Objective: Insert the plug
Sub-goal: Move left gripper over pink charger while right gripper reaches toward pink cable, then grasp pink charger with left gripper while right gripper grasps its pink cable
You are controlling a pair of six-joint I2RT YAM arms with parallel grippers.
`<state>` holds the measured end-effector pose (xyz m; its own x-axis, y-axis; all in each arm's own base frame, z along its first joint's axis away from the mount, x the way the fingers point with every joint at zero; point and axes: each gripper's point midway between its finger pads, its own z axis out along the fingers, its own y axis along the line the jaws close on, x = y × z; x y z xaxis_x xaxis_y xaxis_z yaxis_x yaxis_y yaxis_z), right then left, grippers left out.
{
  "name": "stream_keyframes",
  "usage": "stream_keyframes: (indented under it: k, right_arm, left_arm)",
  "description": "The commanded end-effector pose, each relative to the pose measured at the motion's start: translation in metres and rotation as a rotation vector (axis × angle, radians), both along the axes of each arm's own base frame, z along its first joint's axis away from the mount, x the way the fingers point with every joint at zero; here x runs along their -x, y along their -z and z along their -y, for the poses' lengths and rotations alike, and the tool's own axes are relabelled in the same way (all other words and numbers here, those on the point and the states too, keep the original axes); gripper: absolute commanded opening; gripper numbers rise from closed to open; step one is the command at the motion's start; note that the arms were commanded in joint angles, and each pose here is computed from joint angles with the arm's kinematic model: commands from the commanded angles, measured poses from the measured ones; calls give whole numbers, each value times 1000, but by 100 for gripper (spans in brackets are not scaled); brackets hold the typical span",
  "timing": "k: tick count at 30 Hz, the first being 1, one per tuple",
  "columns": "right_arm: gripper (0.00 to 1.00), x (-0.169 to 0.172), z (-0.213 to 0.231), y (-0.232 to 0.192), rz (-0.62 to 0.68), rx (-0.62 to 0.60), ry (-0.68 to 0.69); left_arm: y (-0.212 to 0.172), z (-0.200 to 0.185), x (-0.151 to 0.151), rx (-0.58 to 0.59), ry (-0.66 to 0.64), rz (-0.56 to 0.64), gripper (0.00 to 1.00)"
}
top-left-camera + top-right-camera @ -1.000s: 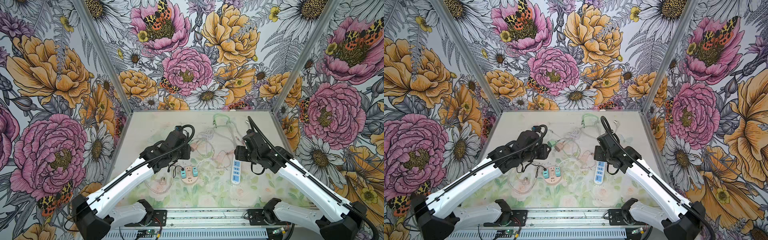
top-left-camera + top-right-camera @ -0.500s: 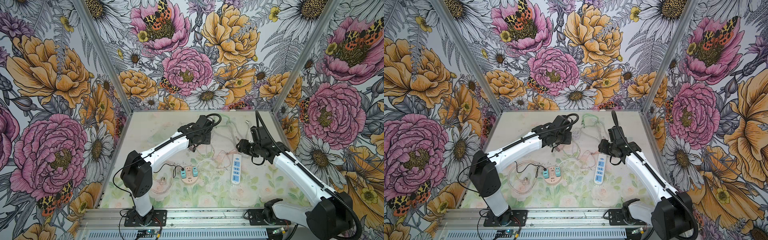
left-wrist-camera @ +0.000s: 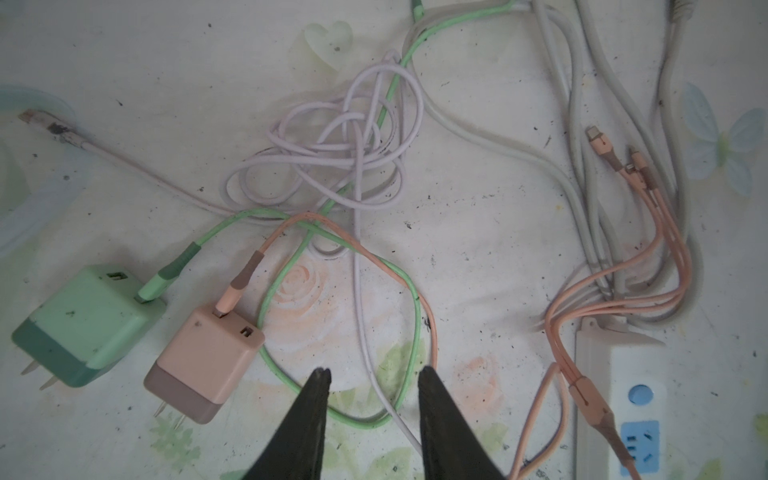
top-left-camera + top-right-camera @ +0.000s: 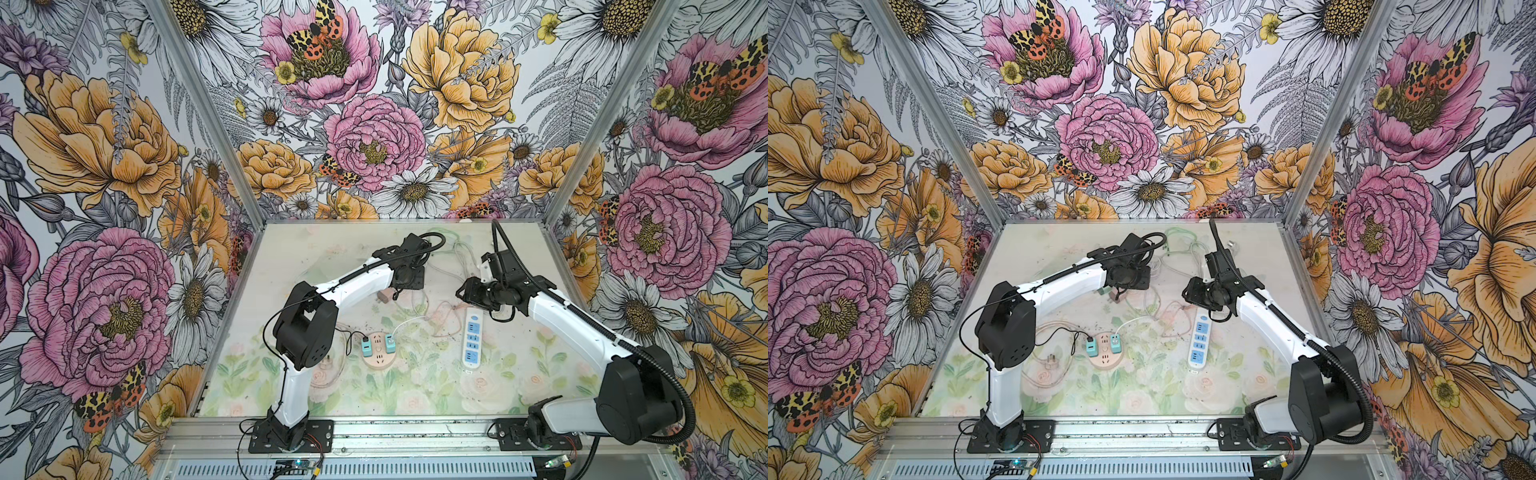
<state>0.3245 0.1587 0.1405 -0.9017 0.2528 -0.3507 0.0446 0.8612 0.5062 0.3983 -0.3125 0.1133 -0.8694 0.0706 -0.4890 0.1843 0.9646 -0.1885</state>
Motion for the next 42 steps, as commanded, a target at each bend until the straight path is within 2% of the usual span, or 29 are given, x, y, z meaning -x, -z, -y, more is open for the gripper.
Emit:
stream_keyframes:
  k: [1, 7, 14, 21, 32, 33, 36, 38, 39, 42]
  right_arm:
    - [46, -19, -22, -21, 78, -47, -38]
    - [45, -23, -44, -8, 45, -31, -79]
    - [46, -21, -58, 27, -51, -9, -89]
    - [49, -14, -58, 46, -110, 3, -73]
    - [52, -3, -68, 76, -196, 20, -95]
    - [52, -3, -69, 76, -193, 26, -97]
    - [51, -6, -71, 79, -193, 38, -94]
    - [44, -9, -72, 81, -193, 45, -88]
    - [36, -12, -72, 82, -191, 49, -85]
    - [0, -21, -74, 78, -174, 52, -79]
  left_arm:
    - [-1, -16, -2, 3, -48, -5, 37]
    - [3, -8, 12, 27, 0, -40, 36]
    - [1, -3, 25, 46, 22, -55, 36]
    - [-15, -15, 28, 49, 1, -21, 36]
    - [-18, -26, 27, 40, -21, -10, 36]
    - [-34, -28, 28, 62, -24, 19, 36]
    - [-36, -31, 27, 59, -29, 24, 36]
    - [-35, -34, 27, 57, -35, 24, 36]
    - [-35, -36, 27, 55, -38, 24, 36]
    - [-33, -40, 27, 50, -46, 21, 36]
